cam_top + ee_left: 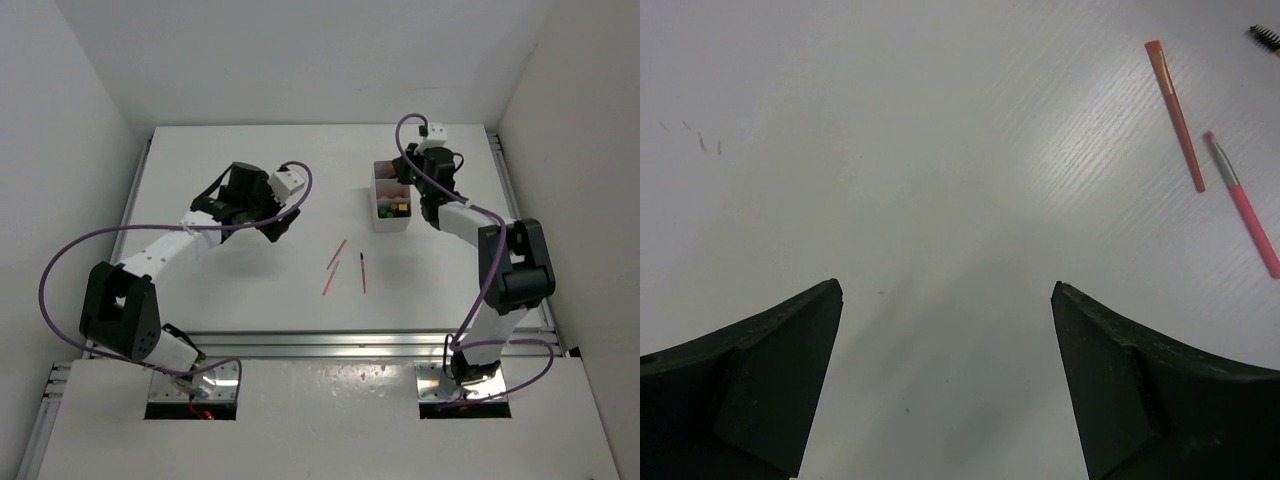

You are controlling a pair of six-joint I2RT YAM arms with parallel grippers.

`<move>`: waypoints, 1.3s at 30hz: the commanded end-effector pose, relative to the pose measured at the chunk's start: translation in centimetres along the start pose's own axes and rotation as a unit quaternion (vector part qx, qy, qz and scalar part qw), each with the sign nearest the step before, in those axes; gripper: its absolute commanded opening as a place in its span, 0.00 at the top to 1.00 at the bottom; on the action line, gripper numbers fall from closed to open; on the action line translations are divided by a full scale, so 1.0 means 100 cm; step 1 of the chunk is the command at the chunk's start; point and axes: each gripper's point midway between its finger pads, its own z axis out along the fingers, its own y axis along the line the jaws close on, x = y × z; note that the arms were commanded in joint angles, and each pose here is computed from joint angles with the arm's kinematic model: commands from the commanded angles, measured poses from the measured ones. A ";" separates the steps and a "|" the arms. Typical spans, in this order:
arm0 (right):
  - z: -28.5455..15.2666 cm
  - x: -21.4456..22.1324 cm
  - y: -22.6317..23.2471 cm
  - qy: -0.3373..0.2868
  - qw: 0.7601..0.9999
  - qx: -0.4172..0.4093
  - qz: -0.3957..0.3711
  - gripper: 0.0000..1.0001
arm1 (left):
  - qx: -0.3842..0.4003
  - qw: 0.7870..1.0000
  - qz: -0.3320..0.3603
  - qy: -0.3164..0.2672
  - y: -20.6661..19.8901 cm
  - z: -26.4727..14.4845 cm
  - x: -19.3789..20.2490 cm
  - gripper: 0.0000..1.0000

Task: Organize the makeup

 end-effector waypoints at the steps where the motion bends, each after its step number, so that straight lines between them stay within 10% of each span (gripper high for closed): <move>1: 0.007 -0.021 0.017 -0.016 0.998 -0.025 -0.047 0.92 | -0.006 1.000 -0.007 -0.027 0.005 -0.009 -0.011 0.08; 10: 0.010 -0.011 0.018 0.039 0.997 -0.030 -0.060 0.56 | -0.002 1.000 -0.007 -0.030 0.003 -0.007 -0.008 0.08; 21: -0.026 -0.079 0.064 -0.009 0.984 -0.066 -0.167 0.39 | -0.008 0.999 -0.002 -0.031 0.002 -0.011 -0.005 0.08; 25: -0.064 -0.023 0.114 0.124 0.967 -0.117 -0.187 0.39 | -0.012 0.999 -0.026 -0.030 -0.002 -0.014 0.009 0.08; 31: -0.138 0.120 0.132 0.381 0.900 -0.115 -0.181 0.68 | -0.019 0.998 -0.051 -0.030 -0.008 -0.023 0.037 0.08; 39: -0.147 0.171 0.125 0.515 0.846 -0.032 -0.136 0.68 | -0.035 0.996 -0.057 -0.059 -0.007 -0.037 0.047 0.08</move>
